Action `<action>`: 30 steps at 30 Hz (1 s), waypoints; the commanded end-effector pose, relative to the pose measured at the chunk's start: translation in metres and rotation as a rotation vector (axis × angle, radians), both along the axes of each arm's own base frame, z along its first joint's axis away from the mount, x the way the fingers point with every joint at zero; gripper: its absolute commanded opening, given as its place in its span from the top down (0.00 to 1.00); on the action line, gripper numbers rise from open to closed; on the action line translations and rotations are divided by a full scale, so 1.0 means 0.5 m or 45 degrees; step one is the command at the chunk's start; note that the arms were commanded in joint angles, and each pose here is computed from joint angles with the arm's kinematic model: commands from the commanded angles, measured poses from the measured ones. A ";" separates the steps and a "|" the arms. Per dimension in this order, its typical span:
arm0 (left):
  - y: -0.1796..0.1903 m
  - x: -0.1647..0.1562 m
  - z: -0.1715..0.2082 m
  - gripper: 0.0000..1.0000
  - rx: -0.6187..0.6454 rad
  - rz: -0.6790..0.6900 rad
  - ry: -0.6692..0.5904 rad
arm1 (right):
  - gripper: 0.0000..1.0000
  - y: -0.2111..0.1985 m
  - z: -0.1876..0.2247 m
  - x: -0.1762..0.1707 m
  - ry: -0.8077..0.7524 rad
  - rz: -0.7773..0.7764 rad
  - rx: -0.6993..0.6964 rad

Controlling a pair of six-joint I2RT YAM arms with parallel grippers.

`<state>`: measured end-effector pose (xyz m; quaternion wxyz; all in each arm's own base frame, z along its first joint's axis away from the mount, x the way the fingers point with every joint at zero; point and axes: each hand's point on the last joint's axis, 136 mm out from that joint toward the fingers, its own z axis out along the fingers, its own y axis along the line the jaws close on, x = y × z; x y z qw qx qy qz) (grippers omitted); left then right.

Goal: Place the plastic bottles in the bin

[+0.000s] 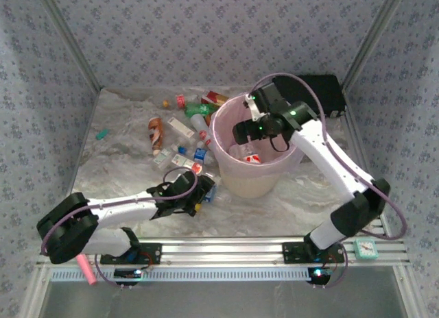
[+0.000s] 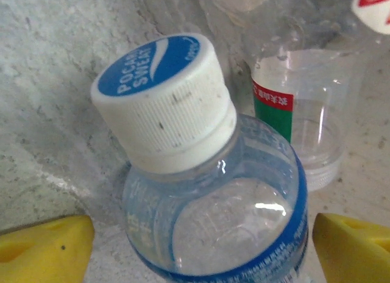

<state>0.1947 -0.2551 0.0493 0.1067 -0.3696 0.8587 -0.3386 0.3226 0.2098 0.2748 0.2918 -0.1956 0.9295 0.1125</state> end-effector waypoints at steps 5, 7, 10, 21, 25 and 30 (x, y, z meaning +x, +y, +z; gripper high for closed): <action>-0.011 0.021 0.021 0.26 -0.017 0.053 -0.042 | 0.08 0.008 0.142 -0.083 -0.120 0.137 0.221; -0.008 0.023 0.033 0.31 0.013 0.035 -0.065 | 0.08 0.006 0.160 -0.091 -0.142 0.147 0.244; 0.007 0.027 0.059 0.38 0.076 0.017 -0.110 | 0.08 0.009 0.183 -0.095 -0.166 0.167 0.285; 0.091 0.055 0.244 0.40 0.292 -0.059 -0.476 | 0.09 0.092 0.277 -0.104 -0.190 0.340 0.538; 0.104 0.089 0.397 0.35 0.275 -0.157 -0.859 | 0.08 0.136 0.291 -0.102 -0.140 0.392 0.608; 0.113 0.086 0.577 0.35 0.257 -0.336 -1.243 | 0.08 0.208 0.300 -0.109 -0.081 0.497 0.674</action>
